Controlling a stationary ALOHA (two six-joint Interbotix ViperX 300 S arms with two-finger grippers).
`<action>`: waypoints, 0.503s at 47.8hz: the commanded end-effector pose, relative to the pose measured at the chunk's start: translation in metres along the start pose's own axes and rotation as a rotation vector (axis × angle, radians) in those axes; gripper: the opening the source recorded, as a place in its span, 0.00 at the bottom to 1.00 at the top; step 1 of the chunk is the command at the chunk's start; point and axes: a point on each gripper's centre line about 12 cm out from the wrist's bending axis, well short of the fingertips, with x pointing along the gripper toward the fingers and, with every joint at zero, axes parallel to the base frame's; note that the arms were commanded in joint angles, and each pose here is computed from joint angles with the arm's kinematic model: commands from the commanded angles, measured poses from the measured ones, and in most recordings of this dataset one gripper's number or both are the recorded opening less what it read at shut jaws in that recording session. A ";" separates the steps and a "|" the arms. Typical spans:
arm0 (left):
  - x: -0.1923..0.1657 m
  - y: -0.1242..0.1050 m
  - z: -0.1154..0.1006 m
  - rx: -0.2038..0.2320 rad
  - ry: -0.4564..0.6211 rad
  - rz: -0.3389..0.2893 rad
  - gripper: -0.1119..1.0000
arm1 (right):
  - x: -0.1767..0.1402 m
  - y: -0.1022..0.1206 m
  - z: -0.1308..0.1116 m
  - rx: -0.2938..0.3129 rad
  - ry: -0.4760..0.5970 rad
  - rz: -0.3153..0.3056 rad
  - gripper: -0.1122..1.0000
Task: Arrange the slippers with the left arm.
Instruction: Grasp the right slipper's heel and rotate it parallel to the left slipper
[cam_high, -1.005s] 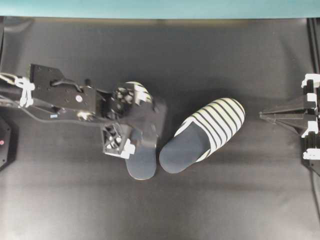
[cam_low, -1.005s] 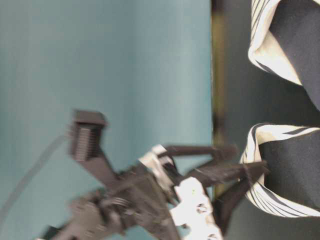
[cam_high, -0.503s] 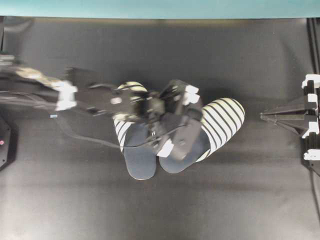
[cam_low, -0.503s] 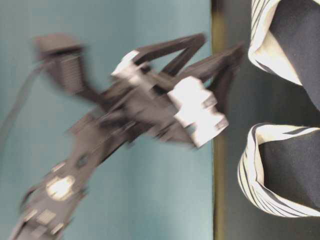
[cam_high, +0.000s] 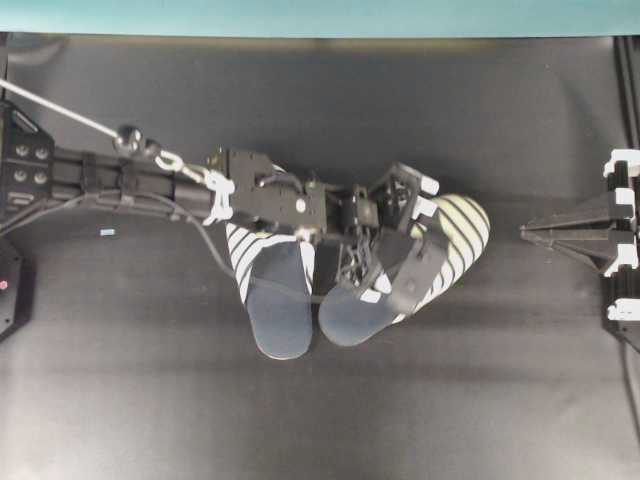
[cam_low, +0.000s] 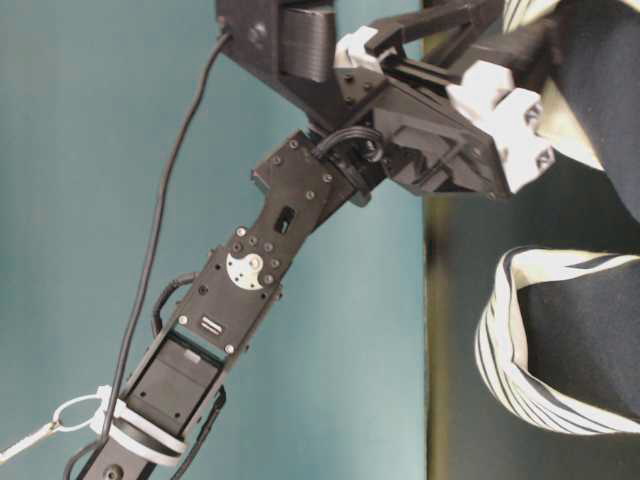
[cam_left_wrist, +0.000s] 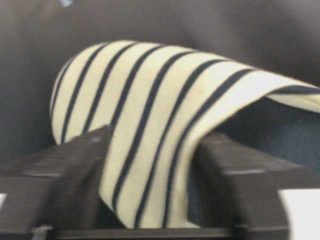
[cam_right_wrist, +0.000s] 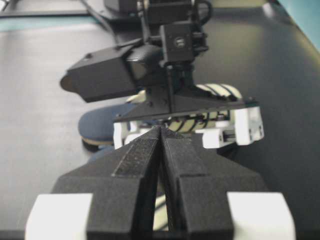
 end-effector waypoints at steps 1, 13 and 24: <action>-0.004 0.002 0.007 -0.010 -0.006 0.001 0.45 | 0.001 0.001 0.003 0.007 -0.011 0.006 0.10; -0.031 0.022 0.024 -0.134 -0.008 0.013 0.11 | 0.000 0.001 0.004 0.007 -0.017 0.006 0.10; -0.059 0.049 0.021 -0.444 0.037 0.026 0.11 | -0.001 0.001 0.004 0.005 -0.017 0.006 0.10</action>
